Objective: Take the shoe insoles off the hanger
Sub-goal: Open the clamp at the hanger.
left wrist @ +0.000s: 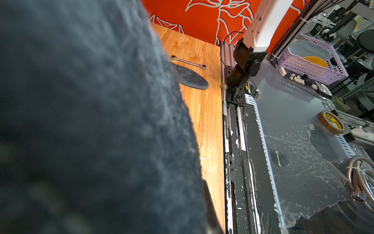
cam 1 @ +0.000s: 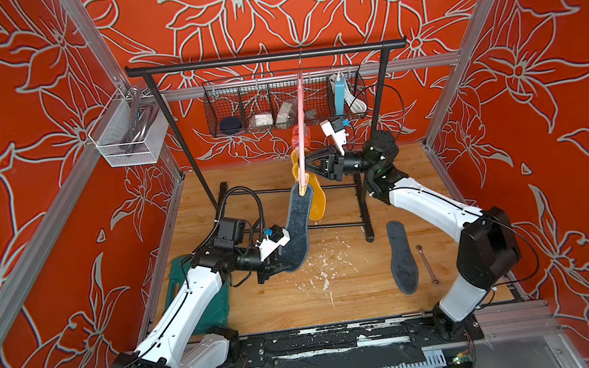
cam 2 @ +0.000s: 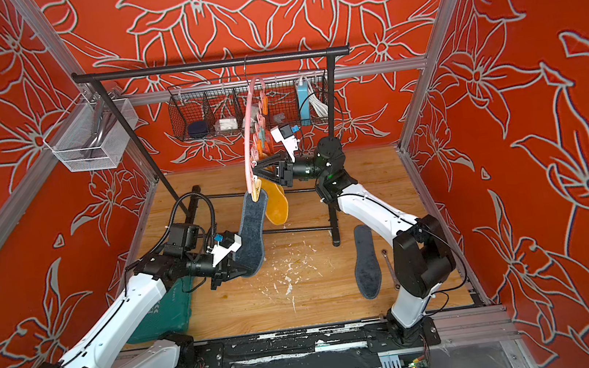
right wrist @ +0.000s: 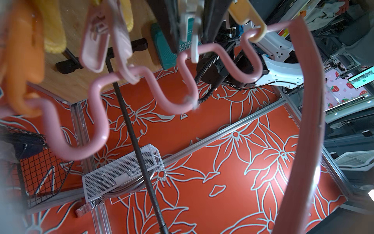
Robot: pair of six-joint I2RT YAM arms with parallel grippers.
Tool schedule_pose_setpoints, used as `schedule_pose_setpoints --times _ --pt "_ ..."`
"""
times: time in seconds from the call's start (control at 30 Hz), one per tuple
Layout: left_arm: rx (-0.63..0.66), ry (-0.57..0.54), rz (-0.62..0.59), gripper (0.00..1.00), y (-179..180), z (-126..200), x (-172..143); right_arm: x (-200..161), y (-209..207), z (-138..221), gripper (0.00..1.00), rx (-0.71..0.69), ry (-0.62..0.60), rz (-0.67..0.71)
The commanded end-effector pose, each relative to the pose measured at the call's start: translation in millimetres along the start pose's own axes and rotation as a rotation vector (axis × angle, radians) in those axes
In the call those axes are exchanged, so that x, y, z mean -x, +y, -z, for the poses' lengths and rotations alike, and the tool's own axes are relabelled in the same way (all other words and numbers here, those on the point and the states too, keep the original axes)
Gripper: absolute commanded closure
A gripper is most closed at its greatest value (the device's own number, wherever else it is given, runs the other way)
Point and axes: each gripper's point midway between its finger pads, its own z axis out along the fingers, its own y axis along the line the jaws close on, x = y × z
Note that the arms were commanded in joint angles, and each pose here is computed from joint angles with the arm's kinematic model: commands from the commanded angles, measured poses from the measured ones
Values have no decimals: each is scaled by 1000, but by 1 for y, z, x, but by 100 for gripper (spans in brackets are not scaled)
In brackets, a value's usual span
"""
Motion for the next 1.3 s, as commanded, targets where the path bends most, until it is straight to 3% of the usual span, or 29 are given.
schedule_pose_setpoints --times 0.0,0.17,0.4,0.7,0.87,1.1,1.27 --pt "-10 17 -15 100 -7 -1 -7 0 6 1 82 -21 2 29" --pt "25 100 -77 100 -6 -2 -35 -3 -5 4 75 -95 13 48" --pt "49 152 -120 100 -7 -3 -57 -14 -17 14 47 -211 5 50" --pt "85 237 -190 100 2 -10 -93 -41 -12 49 39 -392 19 114" --pt "101 216 -205 100 5 -14 -100 -74 -14 82 36 -549 67 173" --pt "129 334 -317 100 8 -15 -121 -144 18 94 34 -414 232 299" --pt "102 332 -328 100 4 -19 -122 -187 43 80 30 -277 369 370"
